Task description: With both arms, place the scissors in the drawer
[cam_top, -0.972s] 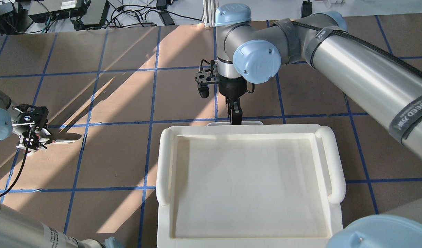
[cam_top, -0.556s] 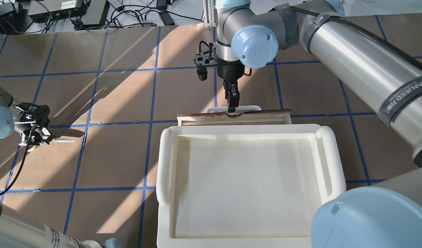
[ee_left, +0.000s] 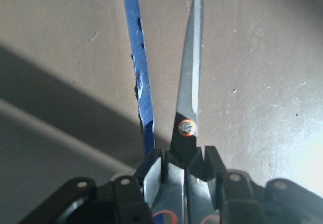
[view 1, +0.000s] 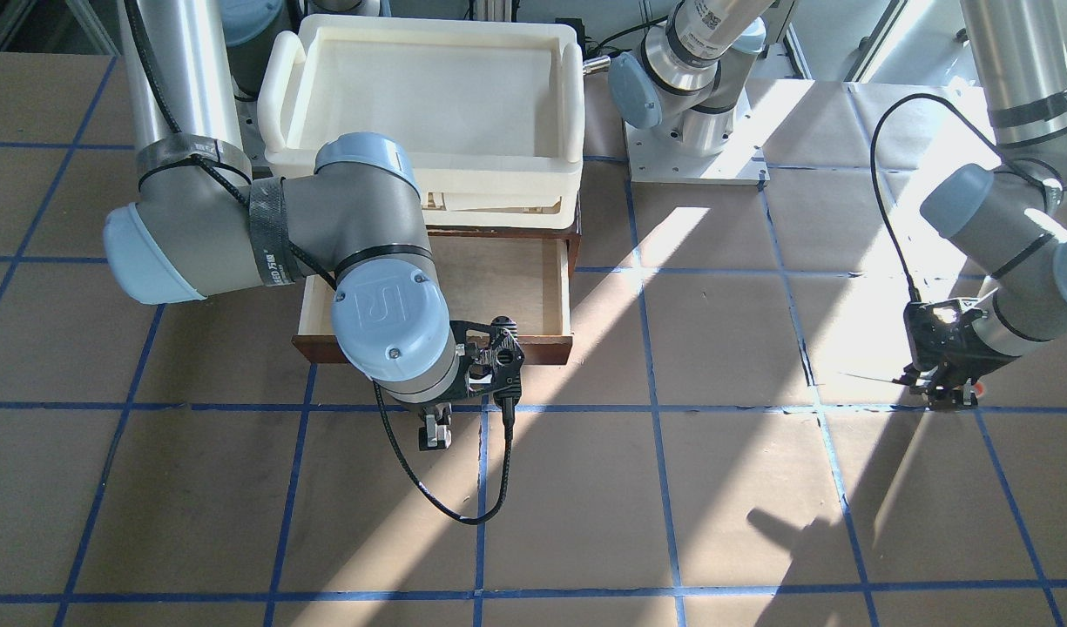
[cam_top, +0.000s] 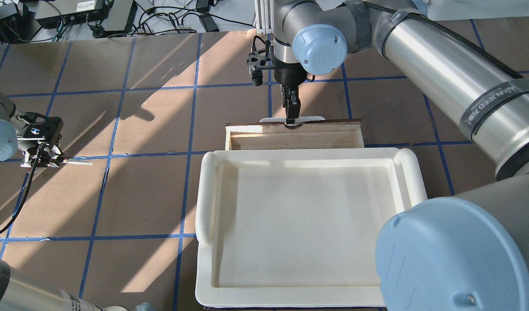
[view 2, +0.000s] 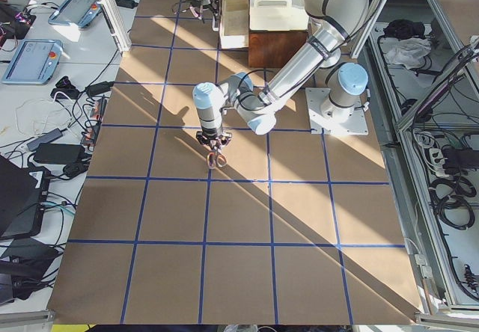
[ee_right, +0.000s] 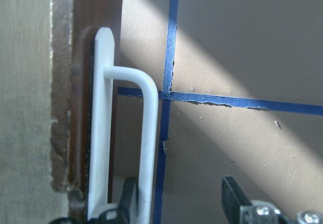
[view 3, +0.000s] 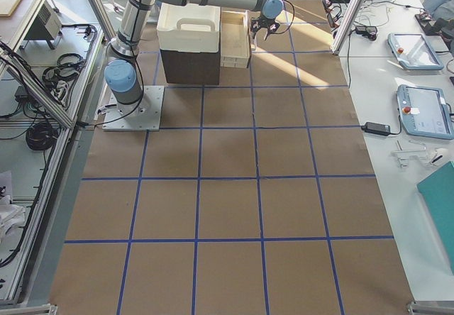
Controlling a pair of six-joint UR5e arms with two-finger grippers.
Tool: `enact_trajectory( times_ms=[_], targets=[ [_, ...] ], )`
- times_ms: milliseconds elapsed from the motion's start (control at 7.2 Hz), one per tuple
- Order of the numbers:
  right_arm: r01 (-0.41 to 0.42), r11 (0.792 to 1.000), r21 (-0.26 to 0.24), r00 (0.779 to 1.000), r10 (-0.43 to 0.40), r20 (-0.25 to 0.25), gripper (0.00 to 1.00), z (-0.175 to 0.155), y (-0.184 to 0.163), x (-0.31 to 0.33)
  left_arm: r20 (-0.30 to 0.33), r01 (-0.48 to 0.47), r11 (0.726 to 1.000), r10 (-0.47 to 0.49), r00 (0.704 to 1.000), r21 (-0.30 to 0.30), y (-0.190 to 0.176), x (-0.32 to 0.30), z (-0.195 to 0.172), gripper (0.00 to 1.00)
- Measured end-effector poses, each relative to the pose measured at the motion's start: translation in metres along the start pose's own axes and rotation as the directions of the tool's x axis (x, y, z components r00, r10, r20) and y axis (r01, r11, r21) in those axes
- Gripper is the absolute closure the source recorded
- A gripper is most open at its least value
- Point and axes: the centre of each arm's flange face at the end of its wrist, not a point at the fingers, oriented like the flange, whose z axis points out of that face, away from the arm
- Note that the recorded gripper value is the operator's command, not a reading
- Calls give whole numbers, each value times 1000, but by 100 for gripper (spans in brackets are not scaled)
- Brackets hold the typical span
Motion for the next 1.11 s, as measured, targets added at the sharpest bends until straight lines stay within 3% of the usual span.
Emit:
enact_trajectory(
  times_ms=[417,694,833,1111],
  targets=[
    [0,1000,8,999,1,-36,37,1,2,14,31,-38,999,38,999,-19,-23,-18,-74,100],
    [1,1000,10,999,-1,-48,35,2,3,23,57,-54,998,55,997,-34,-69,-27,-107,100],
    [-1,1000,10,999,2,-46,0,4,5,26,64,-55,998,57,996,-33,-96,-31,-119,100],
    [-13,1000,11,999,13,-39,0,8,7,26,84,-29,1000,29,996,0,-152,-35,-137,100]
  ],
)
